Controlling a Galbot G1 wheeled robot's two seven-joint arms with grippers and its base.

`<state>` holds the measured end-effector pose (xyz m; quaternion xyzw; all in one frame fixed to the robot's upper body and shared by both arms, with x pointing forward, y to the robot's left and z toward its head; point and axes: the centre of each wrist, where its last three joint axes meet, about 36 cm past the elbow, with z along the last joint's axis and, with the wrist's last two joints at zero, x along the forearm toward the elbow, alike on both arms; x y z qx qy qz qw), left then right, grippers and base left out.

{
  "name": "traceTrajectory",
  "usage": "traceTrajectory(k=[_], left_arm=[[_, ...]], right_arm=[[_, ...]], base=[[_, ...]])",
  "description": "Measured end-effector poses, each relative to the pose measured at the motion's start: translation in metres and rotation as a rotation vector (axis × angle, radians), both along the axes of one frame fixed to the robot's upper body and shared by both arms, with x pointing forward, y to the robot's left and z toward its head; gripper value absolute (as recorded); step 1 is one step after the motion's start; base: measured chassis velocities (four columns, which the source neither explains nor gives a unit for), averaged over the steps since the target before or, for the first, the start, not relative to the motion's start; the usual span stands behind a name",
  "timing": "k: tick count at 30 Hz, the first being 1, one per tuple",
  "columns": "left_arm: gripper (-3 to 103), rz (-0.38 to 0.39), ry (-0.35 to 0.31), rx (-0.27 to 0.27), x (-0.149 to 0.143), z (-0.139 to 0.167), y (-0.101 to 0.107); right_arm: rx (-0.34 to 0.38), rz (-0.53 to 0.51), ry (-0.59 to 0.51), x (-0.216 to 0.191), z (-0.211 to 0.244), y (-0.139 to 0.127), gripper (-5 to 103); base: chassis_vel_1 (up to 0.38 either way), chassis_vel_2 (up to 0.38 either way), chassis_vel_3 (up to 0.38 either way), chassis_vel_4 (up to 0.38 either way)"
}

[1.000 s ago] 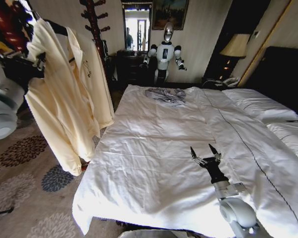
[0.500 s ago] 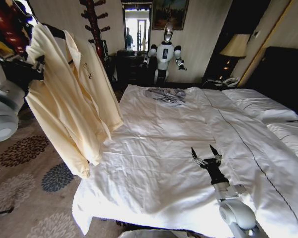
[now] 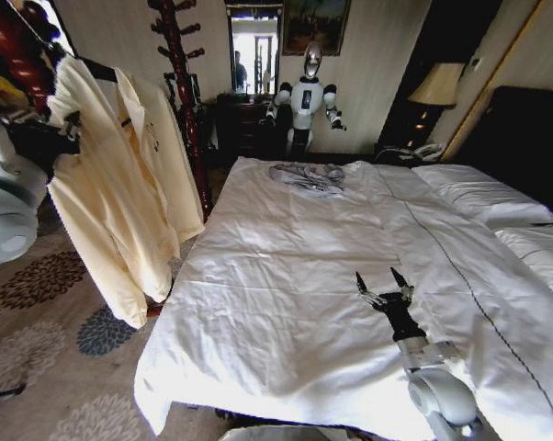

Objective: Pick up the clothes from the bed and hang them on the clothes hanger.

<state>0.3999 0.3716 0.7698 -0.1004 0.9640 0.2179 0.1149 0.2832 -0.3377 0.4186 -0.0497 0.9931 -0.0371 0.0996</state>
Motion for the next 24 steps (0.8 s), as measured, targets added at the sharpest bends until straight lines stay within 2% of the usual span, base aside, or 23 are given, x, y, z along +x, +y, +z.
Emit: traceTrajectory(k=[15,17,19,23,24], left_arm=[[22,0.024,0.046,0.002,-0.006,-0.005,-0.011],[32,0.027,0.054,0.01,-0.009,-0.004,-0.015],[32,0.03,0.055,0.01,-0.009,-0.004,-0.016],[54,0.038,0.053,0.016,-0.014,-0.004,-0.022],[54,0.038,0.053,0.016,-0.014,-0.004,-0.022]], right_arm=[[0.002,0.0,0.002,0.003,-0.001,0.0,100],[0.002,-0.002,0.003,0.003,-0.001,-0.001,100],[0.001,-0.002,0.003,0.003,-0.001,-0.001,100],[-0.012,-0.003,0.005,0.002,-0.002,-0.003,100],[-0.012,-0.003,0.005,0.002,-0.002,-0.003,100]], base=[[0.0,0.0,0.0,0.0],[0.0,0.0,0.0,0.0],[0.0,0.0,0.0,0.0],[0.0,0.0,0.0,0.0],[0.0,0.0,0.0,0.0]])
